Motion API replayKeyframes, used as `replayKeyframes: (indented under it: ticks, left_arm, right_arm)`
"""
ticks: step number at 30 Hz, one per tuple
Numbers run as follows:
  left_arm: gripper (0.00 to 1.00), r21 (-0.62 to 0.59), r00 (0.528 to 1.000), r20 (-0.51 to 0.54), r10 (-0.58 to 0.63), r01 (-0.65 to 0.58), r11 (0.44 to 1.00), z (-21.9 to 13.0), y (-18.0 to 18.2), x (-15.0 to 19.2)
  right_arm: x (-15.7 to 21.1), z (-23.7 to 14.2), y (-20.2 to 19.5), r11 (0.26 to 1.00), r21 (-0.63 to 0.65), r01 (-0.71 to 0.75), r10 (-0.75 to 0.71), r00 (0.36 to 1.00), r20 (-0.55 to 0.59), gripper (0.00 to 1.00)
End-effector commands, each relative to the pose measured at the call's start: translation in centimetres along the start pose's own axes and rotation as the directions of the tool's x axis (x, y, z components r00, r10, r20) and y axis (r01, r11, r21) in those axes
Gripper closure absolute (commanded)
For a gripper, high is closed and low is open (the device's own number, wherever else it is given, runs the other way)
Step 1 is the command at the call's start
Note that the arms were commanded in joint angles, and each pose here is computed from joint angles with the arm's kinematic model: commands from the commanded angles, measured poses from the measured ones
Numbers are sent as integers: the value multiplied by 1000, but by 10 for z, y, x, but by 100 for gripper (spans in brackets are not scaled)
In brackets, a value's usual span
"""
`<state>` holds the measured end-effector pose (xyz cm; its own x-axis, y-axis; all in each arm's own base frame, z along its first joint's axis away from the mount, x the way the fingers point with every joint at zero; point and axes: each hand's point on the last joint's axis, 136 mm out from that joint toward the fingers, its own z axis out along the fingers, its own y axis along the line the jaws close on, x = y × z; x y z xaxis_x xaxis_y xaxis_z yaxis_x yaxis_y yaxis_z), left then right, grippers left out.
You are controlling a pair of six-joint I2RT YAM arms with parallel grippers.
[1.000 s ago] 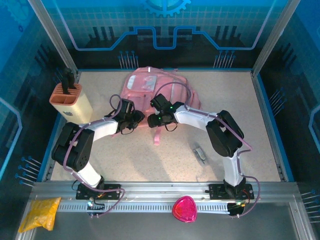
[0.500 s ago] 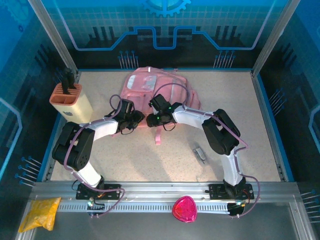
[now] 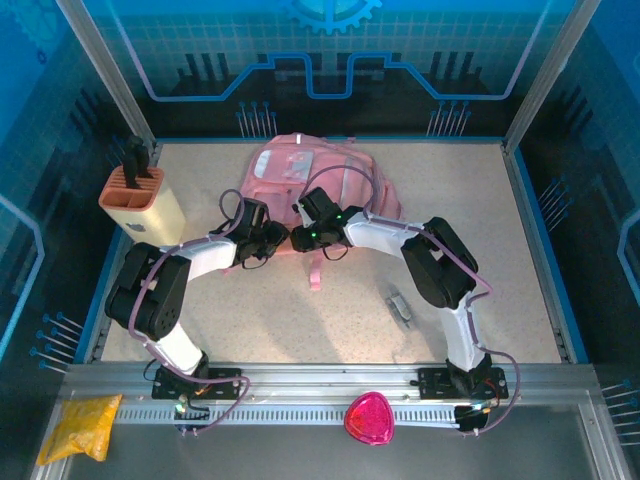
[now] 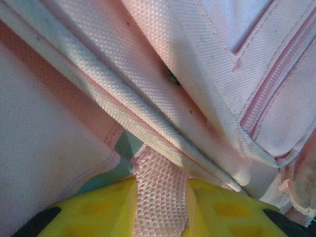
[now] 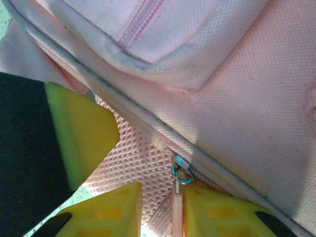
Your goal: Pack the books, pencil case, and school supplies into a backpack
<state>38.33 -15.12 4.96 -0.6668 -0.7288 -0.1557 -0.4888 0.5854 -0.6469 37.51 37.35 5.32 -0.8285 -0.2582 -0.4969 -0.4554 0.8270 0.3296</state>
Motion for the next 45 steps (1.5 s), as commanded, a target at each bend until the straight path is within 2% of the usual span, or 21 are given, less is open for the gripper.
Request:
replayKeyframes:
  ticks: [1, 10, 17, 26, 31, 35, 38, 41, 45]
  left_arm:
    - [67, -47, 999, -26, -28, 27, 999, 5, 17, 6]
    - [66, -75, 1000, -15, -24, 23, 997, 7, 23, 4]
    - [65, -92, 1000, -3, -20, 20, 996, 12, 26, -11]
    - [65, -145, 998, 59, -12, 20, 989, 5, 35, -57]
    - [64, -127, 995, 99, 5, 8, 992, -1, 27, -84]
    - [64, -115, 997, 79, 22, -13, 993, -2, 12, -102]
    - [62, -44, 995, 91, 39, -35, 998, -11, -10, -107]
    - [60, 23, 997, 64, 37, -39, 999, -21, -27, -101]
    - [57, 108, 999, 39, 36, -40, 993, -35, -42, -75]
  right_arm:
    - [-2, 11, -9, 1000, 28, 13, -13, 1000, 6, 77]
    - [-1, 7, -21, 995, 102, -11, 11, 1000, 2, 100]
    - [6, -16, -36, 977, 214, -1, 2, 1000, -8, 100]
    - [29, -65, -74, 937, 350, 5, -4, 1000, -4, 100]
    - [35, -89, -101, 917, 398, -18, 17, 1000, 5, 100]
    - [32, -99, -106, 922, 387, -18, 15, 1000, 11, 100]
    - [34, -96, -86, 944, 329, 23, -22, 1000, -7, 100]
    - [37, -90, -62, 962, 265, 59, -54, 998, -28, 100]
    - [39, -84, -38, 982, 181, 50, -47, 999, -22, 100]
